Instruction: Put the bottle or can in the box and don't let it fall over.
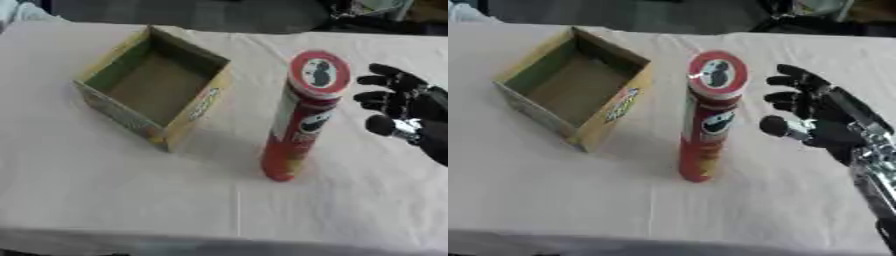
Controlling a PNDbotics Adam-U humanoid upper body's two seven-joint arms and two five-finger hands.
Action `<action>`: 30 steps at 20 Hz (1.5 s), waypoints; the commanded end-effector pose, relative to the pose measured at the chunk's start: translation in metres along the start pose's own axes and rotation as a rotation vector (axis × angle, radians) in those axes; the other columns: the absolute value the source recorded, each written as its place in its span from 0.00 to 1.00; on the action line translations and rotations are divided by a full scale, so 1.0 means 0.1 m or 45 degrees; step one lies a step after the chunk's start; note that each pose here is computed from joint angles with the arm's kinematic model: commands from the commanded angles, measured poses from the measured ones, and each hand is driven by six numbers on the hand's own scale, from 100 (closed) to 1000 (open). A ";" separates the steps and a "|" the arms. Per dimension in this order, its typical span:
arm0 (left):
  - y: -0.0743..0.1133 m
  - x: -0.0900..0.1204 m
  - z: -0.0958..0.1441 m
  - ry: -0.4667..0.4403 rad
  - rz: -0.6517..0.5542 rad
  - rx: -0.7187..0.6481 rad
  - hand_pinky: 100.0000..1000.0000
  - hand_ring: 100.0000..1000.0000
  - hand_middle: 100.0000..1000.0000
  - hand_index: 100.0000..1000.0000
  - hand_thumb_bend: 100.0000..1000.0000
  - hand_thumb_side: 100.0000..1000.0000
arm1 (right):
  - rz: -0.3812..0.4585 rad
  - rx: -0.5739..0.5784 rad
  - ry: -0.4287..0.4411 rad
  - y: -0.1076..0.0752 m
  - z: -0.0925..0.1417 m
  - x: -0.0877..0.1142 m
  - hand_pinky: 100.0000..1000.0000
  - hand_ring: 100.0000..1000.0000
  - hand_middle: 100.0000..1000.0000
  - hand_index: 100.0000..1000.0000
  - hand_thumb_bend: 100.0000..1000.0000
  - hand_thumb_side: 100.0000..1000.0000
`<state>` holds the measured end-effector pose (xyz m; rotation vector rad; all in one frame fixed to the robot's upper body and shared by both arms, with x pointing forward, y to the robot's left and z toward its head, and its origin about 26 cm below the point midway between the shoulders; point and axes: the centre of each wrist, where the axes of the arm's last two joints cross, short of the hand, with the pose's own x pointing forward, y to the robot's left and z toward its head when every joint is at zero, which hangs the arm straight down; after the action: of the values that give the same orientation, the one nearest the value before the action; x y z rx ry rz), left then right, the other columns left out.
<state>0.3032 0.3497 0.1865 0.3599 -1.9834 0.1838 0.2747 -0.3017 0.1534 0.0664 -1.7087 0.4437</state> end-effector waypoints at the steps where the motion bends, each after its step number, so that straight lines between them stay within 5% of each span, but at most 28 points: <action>1: 0.01 0.08 -0.02 -0.042 -0.010 -0.015 0.67 1.00 0.92 0.82 0.06 0.74 | 0.028 0.016 -0.028 0.02 -0.02 0.10 0.89 0.80 0.86 0.97 1.00 0.32; 30: 0.00 0.08 -0.02 -0.041 0.000 -0.028 0.66 1.00 0.92 0.82 0.06 0.74 | 0.014 0.160 -0.032 0.21 -0.24 0.18 0.90 0.83 0.89 0.99 1.00 0.41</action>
<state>0.3034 0.3488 0.1855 0.3467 -1.9857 0.1761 0.2873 -0.2703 0.1623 0.1655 -1.6884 0.5394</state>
